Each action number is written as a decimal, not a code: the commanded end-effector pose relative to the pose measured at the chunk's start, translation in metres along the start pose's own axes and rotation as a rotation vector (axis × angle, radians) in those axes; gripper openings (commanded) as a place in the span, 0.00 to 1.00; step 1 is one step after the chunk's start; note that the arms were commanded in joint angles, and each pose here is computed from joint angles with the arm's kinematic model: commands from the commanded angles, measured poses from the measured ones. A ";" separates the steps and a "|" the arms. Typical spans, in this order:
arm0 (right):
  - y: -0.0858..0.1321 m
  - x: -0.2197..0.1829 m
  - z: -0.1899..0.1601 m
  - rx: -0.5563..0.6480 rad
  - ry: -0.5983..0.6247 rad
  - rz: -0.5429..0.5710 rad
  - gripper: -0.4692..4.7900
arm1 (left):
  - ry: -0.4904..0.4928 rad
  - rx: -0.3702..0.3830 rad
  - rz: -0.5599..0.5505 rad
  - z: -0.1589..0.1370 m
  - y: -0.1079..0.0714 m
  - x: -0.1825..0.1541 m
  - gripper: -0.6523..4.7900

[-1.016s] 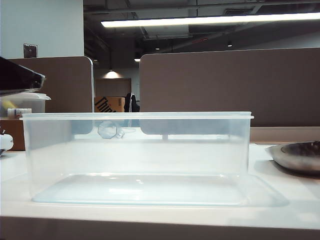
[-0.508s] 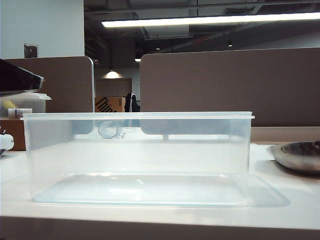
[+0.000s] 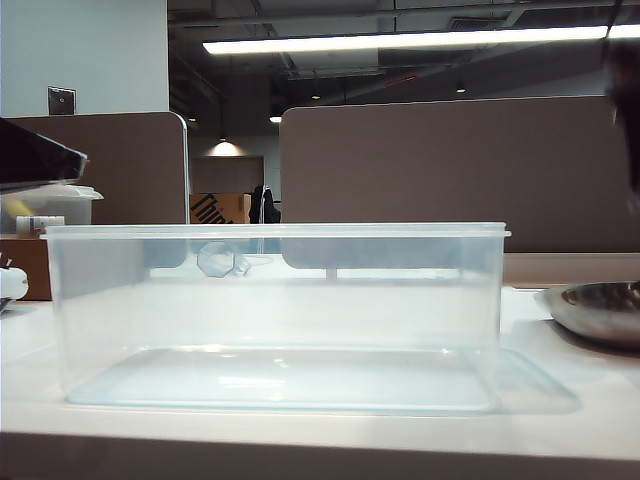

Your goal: Pick up the metal ice scoop from the table and place it inside the transparent plastic box.

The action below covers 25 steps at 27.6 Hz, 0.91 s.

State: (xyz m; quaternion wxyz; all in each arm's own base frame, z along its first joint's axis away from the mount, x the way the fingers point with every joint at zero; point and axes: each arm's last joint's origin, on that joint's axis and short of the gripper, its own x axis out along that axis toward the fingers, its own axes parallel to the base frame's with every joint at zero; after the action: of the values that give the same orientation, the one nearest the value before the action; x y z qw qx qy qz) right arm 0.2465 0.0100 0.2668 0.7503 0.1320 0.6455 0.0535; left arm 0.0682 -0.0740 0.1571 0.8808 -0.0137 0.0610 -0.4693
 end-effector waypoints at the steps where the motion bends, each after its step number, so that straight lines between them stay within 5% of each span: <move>1: 0.001 0.016 0.005 -0.022 0.079 -0.071 0.79 | -0.012 0.003 -0.006 0.001 0.000 0.000 0.16; 5: 0.006 0.034 0.013 -0.049 0.114 -0.086 0.59 | -0.012 0.003 -0.008 0.001 0.000 0.000 0.16; 18: 0.013 0.064 0.025 -0.096 0.139 -0.120 0.58 | -0.012 0.003 -0.006 0.001 0.000 0.000 0.16; 20: 0.011 0.069 0.027 -0.103 0.158 -0.138 0.43 | -0.012 0.003 -0.006 0.001 0.000 0.000 0.16; 23: 0.013 0.076 0.028 -0.116 0.174 -0.137 0.07 | -0.012 0.003 -0.006 0.001 0.000 0.000 0.16; 25: 0.013 0.076 0.028 -0.127 0.177 -0.140 0.08 | -0.012 0.003 -0.006 0.001 0.000 0.000 0.16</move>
State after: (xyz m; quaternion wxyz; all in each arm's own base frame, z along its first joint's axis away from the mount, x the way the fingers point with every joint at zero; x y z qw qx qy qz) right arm 0.2875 0.0369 0.1997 0.6973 0.0382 0.7140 0.0496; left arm 0.0682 -0.0741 0.1572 0.8808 -0.0137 0.0608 -0.4695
